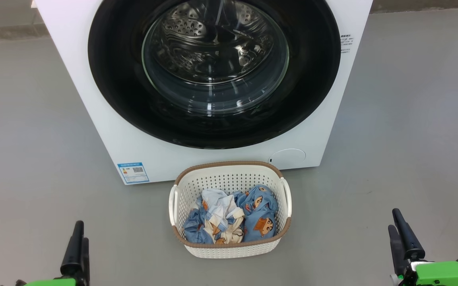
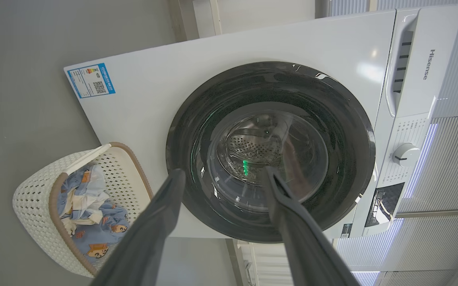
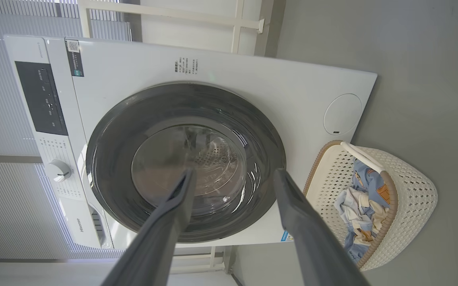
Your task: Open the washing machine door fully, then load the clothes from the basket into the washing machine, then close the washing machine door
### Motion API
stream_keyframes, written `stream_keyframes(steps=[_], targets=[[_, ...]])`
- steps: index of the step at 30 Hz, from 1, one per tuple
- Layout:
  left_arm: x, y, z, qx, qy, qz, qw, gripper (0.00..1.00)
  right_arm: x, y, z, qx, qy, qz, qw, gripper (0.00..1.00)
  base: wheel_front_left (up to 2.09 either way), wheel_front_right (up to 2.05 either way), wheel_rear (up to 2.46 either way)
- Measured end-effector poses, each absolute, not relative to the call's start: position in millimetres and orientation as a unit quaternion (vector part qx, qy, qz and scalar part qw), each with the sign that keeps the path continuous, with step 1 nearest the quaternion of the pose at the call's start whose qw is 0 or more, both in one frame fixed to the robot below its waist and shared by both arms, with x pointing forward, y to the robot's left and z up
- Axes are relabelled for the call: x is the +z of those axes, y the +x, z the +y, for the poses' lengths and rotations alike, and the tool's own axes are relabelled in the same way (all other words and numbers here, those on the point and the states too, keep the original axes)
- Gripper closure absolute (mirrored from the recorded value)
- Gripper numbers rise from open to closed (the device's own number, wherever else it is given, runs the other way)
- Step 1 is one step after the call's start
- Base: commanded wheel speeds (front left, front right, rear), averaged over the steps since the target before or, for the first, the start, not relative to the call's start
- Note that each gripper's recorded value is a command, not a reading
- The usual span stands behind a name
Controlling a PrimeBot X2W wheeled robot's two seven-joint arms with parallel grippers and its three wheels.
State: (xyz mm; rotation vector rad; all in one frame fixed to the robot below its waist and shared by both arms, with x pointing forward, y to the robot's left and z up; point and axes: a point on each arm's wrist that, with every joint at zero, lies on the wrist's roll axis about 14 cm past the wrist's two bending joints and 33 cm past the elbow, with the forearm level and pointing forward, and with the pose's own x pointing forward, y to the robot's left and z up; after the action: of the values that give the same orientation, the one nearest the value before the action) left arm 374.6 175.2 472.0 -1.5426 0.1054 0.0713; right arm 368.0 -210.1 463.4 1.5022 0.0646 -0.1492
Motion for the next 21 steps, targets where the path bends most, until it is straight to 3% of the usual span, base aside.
stream_keyframes(steps=[21], targets=[[488.0,380.5,177.2,0.012,-0.55,0.03,0.835,0.0,471.8,376.3,-212.2,-0.056,0.543,0.03,0.838,0.0,0.0,0.0,0.0]])
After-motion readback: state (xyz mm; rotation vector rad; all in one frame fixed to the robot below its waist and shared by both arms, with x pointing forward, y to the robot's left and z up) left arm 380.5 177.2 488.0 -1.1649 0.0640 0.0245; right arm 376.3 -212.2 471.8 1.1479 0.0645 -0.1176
